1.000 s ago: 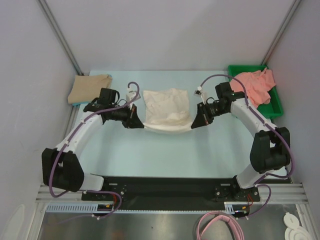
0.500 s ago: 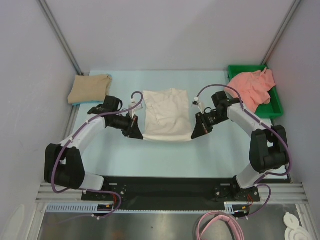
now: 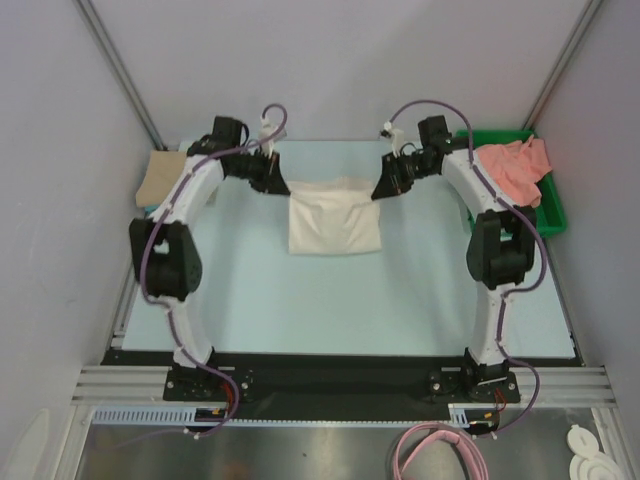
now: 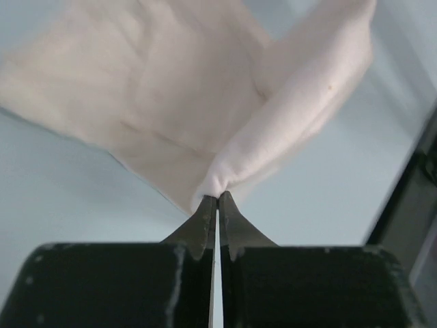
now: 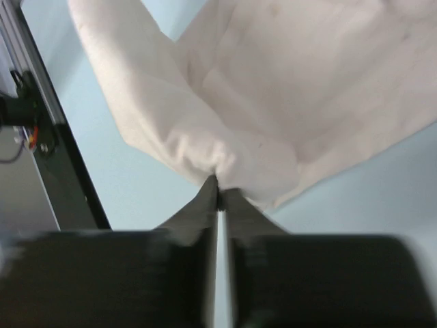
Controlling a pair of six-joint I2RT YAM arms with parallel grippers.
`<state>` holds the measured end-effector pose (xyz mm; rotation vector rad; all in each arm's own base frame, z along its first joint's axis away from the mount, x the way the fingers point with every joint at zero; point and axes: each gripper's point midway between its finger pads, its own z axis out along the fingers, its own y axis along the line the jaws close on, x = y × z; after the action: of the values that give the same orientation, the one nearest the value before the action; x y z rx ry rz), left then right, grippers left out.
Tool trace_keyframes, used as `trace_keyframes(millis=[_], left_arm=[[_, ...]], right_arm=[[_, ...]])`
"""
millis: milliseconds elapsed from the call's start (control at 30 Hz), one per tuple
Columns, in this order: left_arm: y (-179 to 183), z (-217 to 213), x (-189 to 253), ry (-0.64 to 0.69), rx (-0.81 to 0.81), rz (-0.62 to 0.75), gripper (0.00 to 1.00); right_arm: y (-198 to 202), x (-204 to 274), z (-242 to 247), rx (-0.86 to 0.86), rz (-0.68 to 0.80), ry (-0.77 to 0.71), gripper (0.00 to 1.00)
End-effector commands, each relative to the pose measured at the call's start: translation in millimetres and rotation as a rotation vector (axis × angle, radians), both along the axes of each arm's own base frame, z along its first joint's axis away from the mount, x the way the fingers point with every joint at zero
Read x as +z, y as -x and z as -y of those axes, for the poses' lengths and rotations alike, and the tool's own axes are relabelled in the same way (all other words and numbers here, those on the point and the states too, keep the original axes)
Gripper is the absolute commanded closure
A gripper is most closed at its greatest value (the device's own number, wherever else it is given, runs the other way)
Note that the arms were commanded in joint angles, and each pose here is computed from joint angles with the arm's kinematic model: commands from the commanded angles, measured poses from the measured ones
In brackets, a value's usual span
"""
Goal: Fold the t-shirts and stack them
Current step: Fold the tshirt
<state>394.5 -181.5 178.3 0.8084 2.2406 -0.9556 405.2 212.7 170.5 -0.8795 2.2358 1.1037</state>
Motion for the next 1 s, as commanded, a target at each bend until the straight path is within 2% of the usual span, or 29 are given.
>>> trace_keyframes(millis=[0, 33, 67, 133, 167, 200, 233, 267, 300, 333, 367, 433, 500, 600, 767, 967], left_arm=[[-81.5, -6.6, 0.3, -0.037, 0.083, 0.033, 0.98], [-99.7, -9.2, -4.2, -0.061, 0.106, 0.036, 0.85], [-131.6, -8.0, -12.1, -0.060, 0.154, 0.035, 0.80], [-151.5, -15.7, -8.7, -0.053, 0.223, 0.043, 0.73], [-148.1, -16.6, -18.4, -0.041, 0.255, -0.005, 0.60], [-149.8, -16.1, 16.6, -0.010, 0.262, 0.103, 0.58], [-141.3, -12.9, 25.8, 0.012, 0.249, 0.133, 0.55], [-117.8, -14.7, -10.2, -0.009, 0.249, 0.061, 0.53], [-112.2, -14.2, 38.3, 0.021, 0.247, 0.221, 0.51], [-101.6, -13.6, 35.8, 0.016, 0.241, 0.232, 0.45], [-82.6, -17.3, 15.2, 0.003, 0.248, 0.185, 0.43], [-68.5, -23.5, 21.3, 0.010, 0.267, 0.192, 0.35], [-51.7, -24.1, 4.1, 0.030, 0.248, 0.101, 0.34], [-49.7, -30.7, -20.1, 0.082, 0.258, -0.031, 0.34], [-70.4, -40.3, -54.0, 0.135, 0.292, -0.179, 0.34], [-97.4, -40.7, -75.4, 0.157, 0.306, -0.213, 0.32]], right_arm=[[-76.5, -5.5, -4.4, -0.060, 0.092, -0.014, 0.79], [-90.7, -6.8, -3.4, -0.070, 0.099, -0.032, 0.69], [-97.8, -9.1, -4.6, -0.071, 0.088, -0.043, 0.66], [-117.3, -8.7, -0.8, -0.098, 0.080, -0.076, 0.55], [-117.6, -7.9, 1.3, -0.101, 0.076, -0.093, 0.47], [-115.0, -6.4, 5.1, -0.102, 0.074, -0.104, 0.41], [-99.5, -10.6, 15.5, -0.118, 0.046, -0.096, 0.41], [-101.0, -7.2, 19.9, -0.126, 0.099, -0.101, 0.41], [-96.8, -9.4, 26.5, -0.143, 0.111, -0.086, 0.39], [-78.7, -10.4, 32.8, -0.147, 0.112, -0.073, 0.38], [-76.5, -9.3, 37.7, -0.155, 0.128, -0.068, 0.39], [-61.8, -1.6, 38.7, -0.135, 0.129, -0.071, 0.39], [-47.0, -2.7, 33.8, -0.111, 0.080, -0.099, 0.40], [-43.1, -6.4, 22.3, -0.095, 0.045, -0.119, 0.40], [-47.9, -20.8, 0.6, -0.053, -0.003, -0.116, 0.42], [-62.8, -48.0, -19.7, -0.048, -0.031, -0.066, 0.43]])
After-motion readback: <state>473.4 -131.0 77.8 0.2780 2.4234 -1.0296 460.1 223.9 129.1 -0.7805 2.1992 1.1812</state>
